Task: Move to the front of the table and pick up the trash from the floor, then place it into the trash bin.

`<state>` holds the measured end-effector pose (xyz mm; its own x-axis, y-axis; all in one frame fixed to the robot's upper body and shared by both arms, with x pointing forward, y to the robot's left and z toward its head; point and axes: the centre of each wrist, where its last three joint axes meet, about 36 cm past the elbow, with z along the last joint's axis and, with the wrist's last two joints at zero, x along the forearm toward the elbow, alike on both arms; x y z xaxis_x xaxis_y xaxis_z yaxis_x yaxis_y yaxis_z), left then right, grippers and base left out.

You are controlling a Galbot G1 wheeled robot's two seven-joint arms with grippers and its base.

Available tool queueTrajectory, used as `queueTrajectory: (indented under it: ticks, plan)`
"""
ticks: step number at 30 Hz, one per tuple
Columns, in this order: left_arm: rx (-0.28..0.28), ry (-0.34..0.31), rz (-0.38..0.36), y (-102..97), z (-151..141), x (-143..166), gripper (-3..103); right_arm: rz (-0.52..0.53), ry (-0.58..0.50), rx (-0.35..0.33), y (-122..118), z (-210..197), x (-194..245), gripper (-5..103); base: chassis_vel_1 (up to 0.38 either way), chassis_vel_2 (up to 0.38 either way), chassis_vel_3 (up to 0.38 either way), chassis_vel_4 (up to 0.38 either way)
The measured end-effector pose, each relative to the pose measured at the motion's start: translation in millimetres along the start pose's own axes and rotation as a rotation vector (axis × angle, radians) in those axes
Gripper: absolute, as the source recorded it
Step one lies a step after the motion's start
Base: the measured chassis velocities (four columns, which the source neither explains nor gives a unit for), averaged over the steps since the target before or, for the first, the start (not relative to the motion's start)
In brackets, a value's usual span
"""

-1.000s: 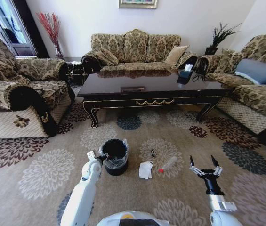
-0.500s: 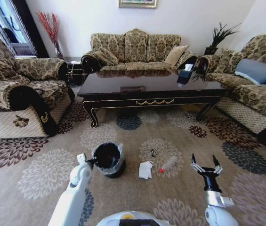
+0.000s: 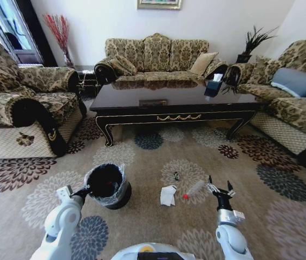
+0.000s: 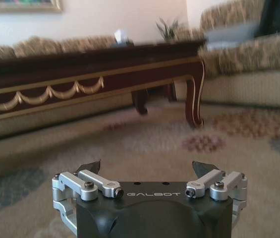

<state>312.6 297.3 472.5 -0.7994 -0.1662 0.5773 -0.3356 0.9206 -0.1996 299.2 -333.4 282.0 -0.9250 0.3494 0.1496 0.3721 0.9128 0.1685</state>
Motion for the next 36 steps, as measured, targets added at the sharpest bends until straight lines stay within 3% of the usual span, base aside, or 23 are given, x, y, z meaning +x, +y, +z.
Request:
queueTrajectory:
  ticks: [8,11,14,25,36]
  plan:
    - [-0.024,-0.031,-0.042,11.2,-6,21,3,0.007,0.263,-0.017,35,4,-34,100,0.0,0.0,0.0,0.0]
    - [-0.021,-0.04,-0.04,11.3,-7,28,3,0.047,0.421,-0.111,54,-1,-53,100,0.0,0.0,0.0,0.0]
    - [-0.02,-0.041,-0.043,11.8,-6,30,3,0.065,0.465,-0.136,63,-2,-71,100,0.0,0.0,0.0,0.0]
    - [-0.027,-0.038,-0.054,13.8,-5,37,3,0.111,0.495,-0.04,85,20,-136,100,0.0,0.0,0.0,0.0]
    - [-0.014,-0.042,-0.027,8.1,-5,39,3,0.174,0.582,-0.003,89,57,-148,100,0.0,0.0,0.0,0.0]
